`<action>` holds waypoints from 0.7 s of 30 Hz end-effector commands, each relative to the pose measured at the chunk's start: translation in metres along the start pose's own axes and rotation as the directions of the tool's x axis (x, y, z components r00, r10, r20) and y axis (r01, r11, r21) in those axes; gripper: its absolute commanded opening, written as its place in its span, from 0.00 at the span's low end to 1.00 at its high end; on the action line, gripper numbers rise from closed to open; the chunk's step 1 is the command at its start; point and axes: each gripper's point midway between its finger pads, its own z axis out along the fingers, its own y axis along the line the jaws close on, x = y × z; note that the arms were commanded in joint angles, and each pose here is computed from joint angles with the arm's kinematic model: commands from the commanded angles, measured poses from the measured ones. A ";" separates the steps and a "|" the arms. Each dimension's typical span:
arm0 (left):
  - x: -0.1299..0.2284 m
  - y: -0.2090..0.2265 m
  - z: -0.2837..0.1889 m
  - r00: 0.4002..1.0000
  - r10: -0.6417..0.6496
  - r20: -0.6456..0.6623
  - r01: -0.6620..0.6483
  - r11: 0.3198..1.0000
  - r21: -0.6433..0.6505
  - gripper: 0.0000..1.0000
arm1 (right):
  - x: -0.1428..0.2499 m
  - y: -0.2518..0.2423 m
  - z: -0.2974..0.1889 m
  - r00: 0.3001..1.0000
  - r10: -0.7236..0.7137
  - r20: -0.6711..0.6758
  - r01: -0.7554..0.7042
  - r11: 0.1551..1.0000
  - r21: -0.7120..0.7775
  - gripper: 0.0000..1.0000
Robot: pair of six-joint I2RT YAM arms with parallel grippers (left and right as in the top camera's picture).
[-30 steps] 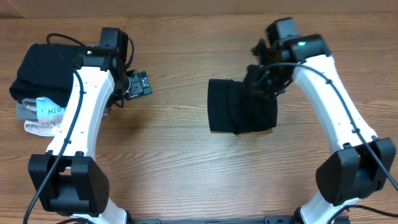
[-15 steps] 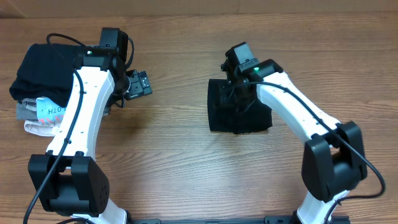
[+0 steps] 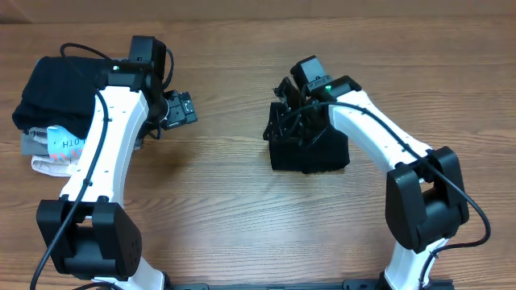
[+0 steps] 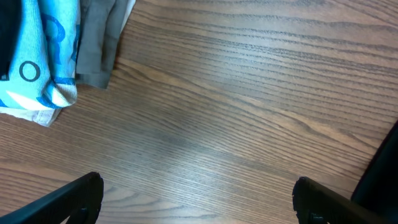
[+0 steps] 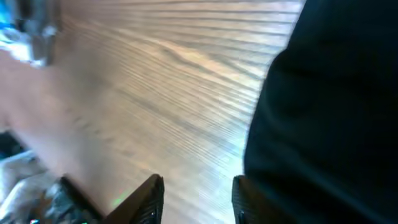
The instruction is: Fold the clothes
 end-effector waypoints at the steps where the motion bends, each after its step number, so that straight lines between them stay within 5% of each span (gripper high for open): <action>1: -0.001 0.003 0.003 1.000 0.008 -0.004 -0.008 1.000 -0.015 1.00 | -0.016 0.017 -0.053 0.995 -0.056 0.086 0.065 0.992 -0.105 0.41; 5: -0.001 0.003 0.003 1.000 0.008 -0.003 -0.008 1.000 -0.015 1.00 | -0.010 -0.007 -0.077 0.996 0.027 0.087 -0.020 0.997 -0.080 0.37; 9: -0.001 0.003 0.003 1.000 0.008 -0.004 -0.008 1.000 -0.015 1.00 | -0.004 -0.034 -0.086 0.991 0.114 0.070 -0.111 0.992 -0.054 0.04; 21: -0.001 0.003 0.003 1.000 0.008 -0.003 -0.008 1.000 -0.015 1.00 | 0.023 -0.091 -0.044 0.985 0.165 0.048 -0.168 0.983 0.069 0.04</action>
